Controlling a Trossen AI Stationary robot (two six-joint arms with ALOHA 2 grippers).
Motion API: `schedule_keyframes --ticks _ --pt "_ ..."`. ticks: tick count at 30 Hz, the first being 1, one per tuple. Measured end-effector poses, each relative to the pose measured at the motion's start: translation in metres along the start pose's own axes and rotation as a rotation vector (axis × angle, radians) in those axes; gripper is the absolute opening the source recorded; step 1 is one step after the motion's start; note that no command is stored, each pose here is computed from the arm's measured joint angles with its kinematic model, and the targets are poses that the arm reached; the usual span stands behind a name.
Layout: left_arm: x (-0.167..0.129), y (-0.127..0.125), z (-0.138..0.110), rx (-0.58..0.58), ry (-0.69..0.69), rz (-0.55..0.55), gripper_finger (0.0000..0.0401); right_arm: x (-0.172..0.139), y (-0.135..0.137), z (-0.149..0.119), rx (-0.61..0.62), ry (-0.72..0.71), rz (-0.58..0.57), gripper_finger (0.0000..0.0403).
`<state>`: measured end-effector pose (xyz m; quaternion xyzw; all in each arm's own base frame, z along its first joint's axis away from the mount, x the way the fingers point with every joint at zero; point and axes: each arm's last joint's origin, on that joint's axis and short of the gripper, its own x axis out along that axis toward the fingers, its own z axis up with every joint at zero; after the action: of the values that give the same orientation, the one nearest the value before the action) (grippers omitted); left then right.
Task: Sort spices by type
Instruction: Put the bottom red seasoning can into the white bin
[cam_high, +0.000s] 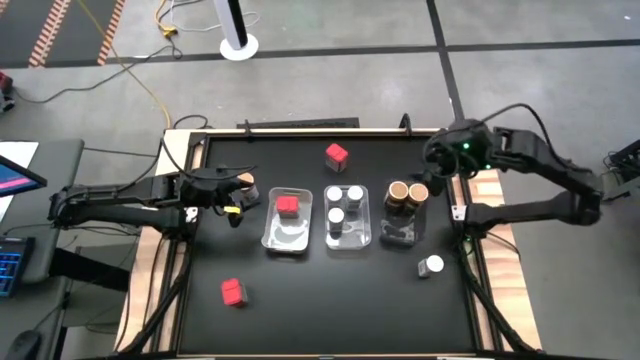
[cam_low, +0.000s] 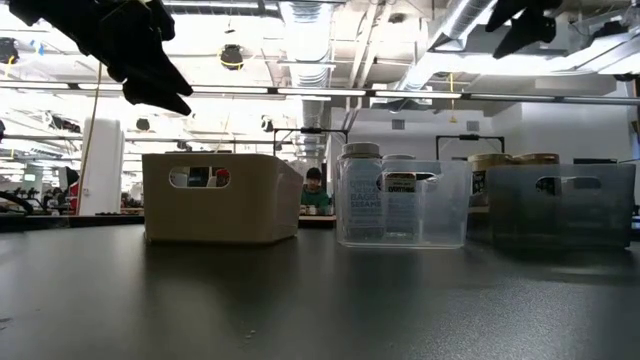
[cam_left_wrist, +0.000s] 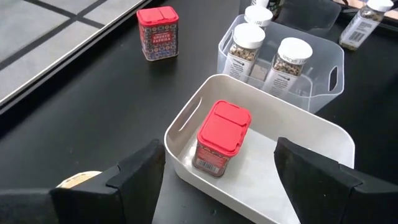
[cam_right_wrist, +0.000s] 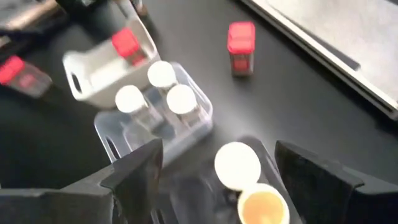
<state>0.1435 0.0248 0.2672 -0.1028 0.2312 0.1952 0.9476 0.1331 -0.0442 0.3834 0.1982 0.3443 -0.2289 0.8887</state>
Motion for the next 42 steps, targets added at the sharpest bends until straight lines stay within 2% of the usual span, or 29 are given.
schedule_keyframes --ticks 8,12,16,22,30,34,39,42 --pt "0.000 0.000 0.000 -0.001 -0.001 0.000 0.0290 0.055 0.008 -0.006 0.037 -0.164 0.024 0.0325" --pt "-0.001 0.000 0.001 -0.030 -0.001 0.002 0.0290 0.086 0.017 0.002 0.040 -0.262 0.055 0.0318" --pt "-0.007 0.001 0.012 -0.076 -0.046 0.020 0.0290 0.107 0.024 0.015 0.015 -0.322 0.052 0.0316" --pt "-0.015 0.004 0.027 0.028 -0.094 0.042 0.0290 0.130 0.029 0.021 0.017 -0.327 0.057 0.0315" --pt "-0.021 0.007 0.047 -0.002 -0.141 0.072 0.0290 0.116 0.035 0.001 0.083 -0.214 0.029 0.0315" --pt "-0.016 0.006 0.062 0.059 -0.132 0.086 0.0290 0.093 0.041 -0.019 0.111 -0.174 -0.036 0.0315" --pt "-0.002 0.002 0.075 0.130 -0.088 0.056 0.0290 0.068 0.052 -0.041 0.123 -0.179 -0.048 0.0315" --pt "0.005 0.001 0.081 0.132 -0.043 0.080 0.0290 0.060 0.054 -0.052 0.140 -0.168 -0.082 0.0315"
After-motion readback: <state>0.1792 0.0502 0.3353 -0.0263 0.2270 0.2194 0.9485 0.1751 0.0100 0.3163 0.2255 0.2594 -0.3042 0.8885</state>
